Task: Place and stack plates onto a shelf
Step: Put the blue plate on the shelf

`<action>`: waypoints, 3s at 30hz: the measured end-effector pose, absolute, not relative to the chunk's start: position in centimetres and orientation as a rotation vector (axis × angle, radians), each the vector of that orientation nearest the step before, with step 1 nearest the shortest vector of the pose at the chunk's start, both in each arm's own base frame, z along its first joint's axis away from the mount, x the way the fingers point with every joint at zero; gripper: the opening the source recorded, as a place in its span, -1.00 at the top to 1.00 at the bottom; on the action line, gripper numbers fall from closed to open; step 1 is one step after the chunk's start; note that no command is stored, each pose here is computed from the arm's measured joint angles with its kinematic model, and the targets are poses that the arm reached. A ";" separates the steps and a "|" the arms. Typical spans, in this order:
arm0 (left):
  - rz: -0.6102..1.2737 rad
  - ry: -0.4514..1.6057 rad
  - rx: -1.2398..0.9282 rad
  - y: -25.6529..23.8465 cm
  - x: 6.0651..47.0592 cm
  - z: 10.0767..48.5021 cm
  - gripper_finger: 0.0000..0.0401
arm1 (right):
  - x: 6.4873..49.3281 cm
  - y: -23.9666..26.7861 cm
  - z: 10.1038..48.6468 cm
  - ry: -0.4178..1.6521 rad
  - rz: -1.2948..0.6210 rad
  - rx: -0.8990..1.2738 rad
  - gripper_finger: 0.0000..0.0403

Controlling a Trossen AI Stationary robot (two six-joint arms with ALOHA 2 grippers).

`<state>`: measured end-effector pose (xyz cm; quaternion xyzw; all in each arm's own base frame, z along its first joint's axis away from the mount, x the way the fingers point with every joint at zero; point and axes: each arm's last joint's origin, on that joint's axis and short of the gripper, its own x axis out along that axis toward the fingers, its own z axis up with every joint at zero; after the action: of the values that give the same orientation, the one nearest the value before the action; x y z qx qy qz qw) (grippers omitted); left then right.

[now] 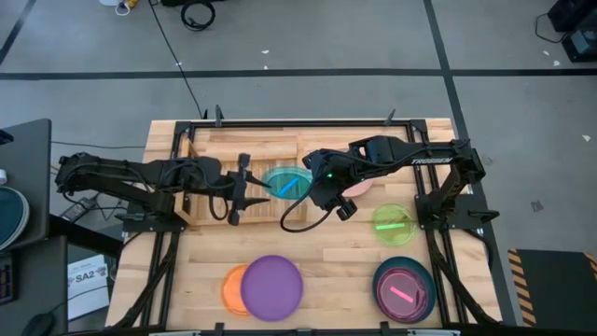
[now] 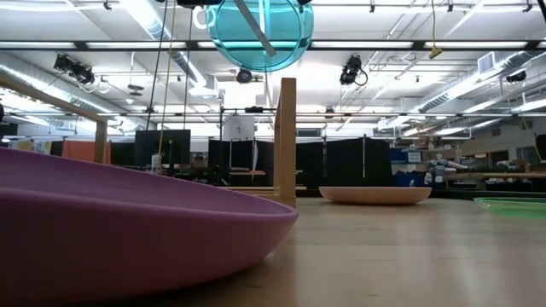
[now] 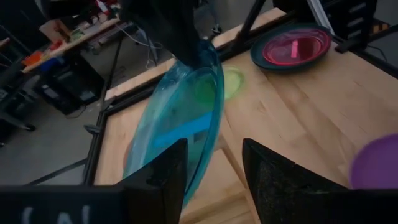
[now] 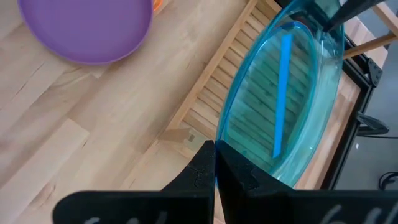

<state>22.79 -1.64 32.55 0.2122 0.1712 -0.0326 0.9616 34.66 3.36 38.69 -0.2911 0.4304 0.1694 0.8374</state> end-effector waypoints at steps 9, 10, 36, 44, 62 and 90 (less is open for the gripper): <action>-0.067 0.350 0.431 -1.6 22.8 32.5 0.42 | 34.7 3.4 38.7 0.909 0.358 -0.616 0.94; -0.066 0.350 0.431 -1.6 22.8 32.5 0.44 | 34.7 3.4 38.7 0.907 0.357 -0.616 0.94; -0.074 0.351 0.430 -1.7 22.8 32.5 0.86 | 35.0 3.4 38.9 0.871 0.340 -0.611 0.88; -0.064 0.345 0.431 -1.6 22.8 32.5 0.87 | 35.2 3.3 39.2 0.844 0.315 -0.616 0.58; -0.033 0.352 0.435 -1.5 22.8 32.6 0.87 | 33.7 2.9 40.4 0.923 -0.006 -0.792 0.27; 0.377 0.631 0.257 2.4 18.5 39.9 0.94 | 20.9 2.1 44.1 0.781 0.043 -0.338 0.27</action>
<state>18.51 2.43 39.86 0.1253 0.3074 0.1839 0.9252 20.91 2.09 44.11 -0.1639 0.3790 0.0210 0.9105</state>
